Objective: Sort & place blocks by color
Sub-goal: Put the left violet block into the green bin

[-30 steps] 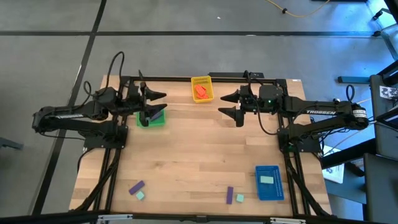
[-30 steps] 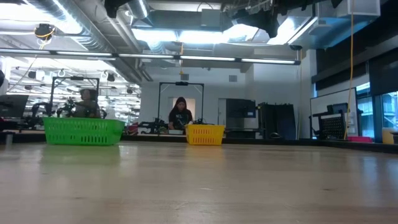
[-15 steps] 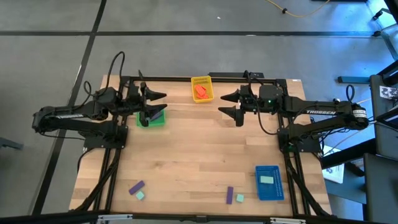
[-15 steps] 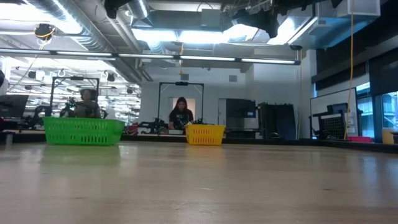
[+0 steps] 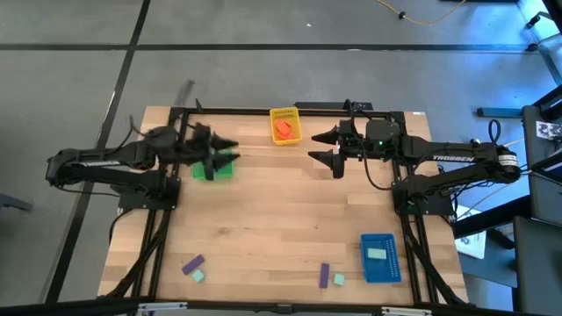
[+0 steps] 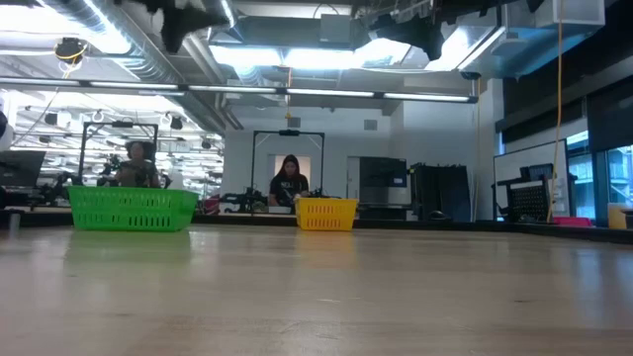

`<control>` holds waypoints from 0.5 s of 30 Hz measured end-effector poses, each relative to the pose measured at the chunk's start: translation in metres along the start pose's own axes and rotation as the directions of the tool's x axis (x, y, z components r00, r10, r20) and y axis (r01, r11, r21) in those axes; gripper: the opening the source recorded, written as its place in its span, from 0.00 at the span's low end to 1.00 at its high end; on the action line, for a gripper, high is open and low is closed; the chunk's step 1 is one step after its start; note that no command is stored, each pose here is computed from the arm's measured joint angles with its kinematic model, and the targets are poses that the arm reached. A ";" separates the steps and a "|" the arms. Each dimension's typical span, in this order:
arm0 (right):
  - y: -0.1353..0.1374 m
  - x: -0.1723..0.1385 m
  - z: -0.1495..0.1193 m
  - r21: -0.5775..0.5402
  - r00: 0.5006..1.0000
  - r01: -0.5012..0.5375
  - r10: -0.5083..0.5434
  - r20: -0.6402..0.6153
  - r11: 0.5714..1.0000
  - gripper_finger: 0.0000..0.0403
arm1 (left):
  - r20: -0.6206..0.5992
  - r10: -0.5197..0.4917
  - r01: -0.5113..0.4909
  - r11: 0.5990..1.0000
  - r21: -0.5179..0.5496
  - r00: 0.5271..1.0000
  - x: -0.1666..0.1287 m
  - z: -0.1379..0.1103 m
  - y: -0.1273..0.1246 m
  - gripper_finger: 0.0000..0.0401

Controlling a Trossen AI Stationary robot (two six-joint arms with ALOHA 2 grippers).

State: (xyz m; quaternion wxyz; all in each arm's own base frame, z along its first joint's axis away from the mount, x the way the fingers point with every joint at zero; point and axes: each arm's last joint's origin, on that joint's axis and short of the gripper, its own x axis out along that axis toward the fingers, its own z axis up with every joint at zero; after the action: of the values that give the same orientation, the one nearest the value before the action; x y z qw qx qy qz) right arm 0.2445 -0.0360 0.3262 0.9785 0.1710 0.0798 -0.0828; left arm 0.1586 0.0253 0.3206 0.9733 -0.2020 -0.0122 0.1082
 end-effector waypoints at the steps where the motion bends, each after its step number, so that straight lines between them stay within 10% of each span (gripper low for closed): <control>1: 0.000 0.000 0.000 0.001 1.000 0.000 0.000 0.000 1.000 0.77 | -0.060 0.001 -0.004 0.999 -0.042 0.998 0.002 -0.006 0.001 0.58; 5: 0.000 0.000 0.000 0.006 1.000 0.000 0.000 0.000 1.000 0.77 | -0.371 0.007 -0.105 0.964 -0.246 0.929 0.007 -0.040 -0.002 0.58; 9: 0.000 0.000 0.000 0.005 1.000 0.000 0.000 0.000 1.000 0.77 | -0.660 0.003 -0.290 0.900 -0.326 0.751 0.004 -0.081 -0.018 0.58; 15: 0.000 0.000 0.000 0.003 1.000 0.001 -0.001 -0.004 1.000 0.77 | -0.801 0.034 -0.489 0.808 -0.330 0.597 -0.004 -0.133 -0.060 0.57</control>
State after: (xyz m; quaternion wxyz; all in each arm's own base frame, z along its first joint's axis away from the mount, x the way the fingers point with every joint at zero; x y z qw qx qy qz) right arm 0.2444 -0.0360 0.3258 0.9781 0.1728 0.0815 -0.0831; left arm 0.1761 -0.0809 0.2227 0.7636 -0.4817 0.4018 0.1531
